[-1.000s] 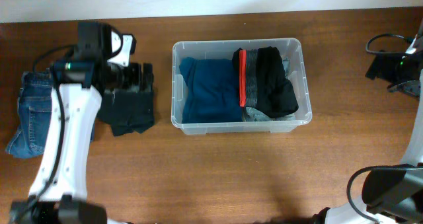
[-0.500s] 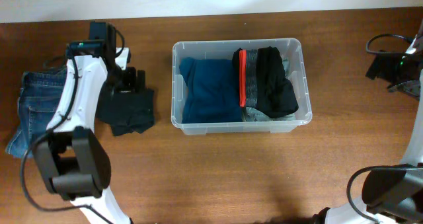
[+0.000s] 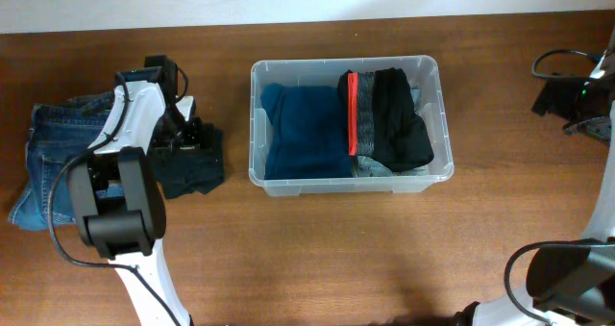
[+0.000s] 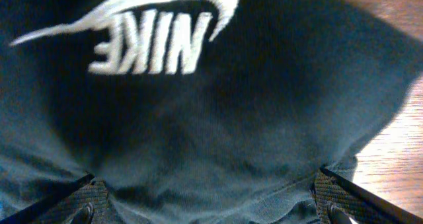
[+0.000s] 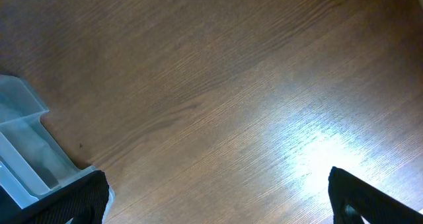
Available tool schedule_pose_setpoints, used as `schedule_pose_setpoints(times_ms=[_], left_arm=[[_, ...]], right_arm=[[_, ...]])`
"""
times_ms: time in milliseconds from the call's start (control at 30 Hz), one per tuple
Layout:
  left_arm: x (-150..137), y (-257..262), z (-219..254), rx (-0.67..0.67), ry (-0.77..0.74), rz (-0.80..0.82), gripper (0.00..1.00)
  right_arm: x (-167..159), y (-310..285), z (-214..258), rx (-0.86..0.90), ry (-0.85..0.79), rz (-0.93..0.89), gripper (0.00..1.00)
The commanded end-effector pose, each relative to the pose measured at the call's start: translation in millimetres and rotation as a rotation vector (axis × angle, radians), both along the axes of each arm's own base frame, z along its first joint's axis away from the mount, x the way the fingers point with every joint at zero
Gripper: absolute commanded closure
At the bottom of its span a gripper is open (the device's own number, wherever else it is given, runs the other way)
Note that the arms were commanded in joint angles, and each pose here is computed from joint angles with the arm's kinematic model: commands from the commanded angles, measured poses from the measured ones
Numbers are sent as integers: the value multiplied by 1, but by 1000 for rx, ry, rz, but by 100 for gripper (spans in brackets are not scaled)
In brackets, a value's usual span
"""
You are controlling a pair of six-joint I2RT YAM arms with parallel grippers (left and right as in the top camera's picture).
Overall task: Pack container
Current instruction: 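Lower the left gripper onto the black Nike shirt, then grasp the black Nike shirt with the left gripper and lift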
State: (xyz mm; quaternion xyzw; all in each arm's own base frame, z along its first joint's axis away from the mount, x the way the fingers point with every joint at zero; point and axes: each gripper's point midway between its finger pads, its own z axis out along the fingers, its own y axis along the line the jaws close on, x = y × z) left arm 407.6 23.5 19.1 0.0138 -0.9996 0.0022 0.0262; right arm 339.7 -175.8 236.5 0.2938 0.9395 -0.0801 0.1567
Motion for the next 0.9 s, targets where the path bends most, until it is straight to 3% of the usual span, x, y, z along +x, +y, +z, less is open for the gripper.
schedule_pose_setpoints(times_ms=[0, 233, 733, 867], left_arm=[[-3, 1, -9, 0, 28, -14, 1], [-6, 1, -12, -1, 37, -14, 5], [-17, 0, -50, -2, 53, -14, 1], [-21, 0, -56, -3, 75, -14, 6]], right_arm=[[-1, -3, -1, -6, 6, -18, 1], [-1, -3, -1, -6, 5, -18, 2], [-1, -3, -1, -6, 6, -18, 2], [-1, -3, -1, -6, 6, -18, 2]])
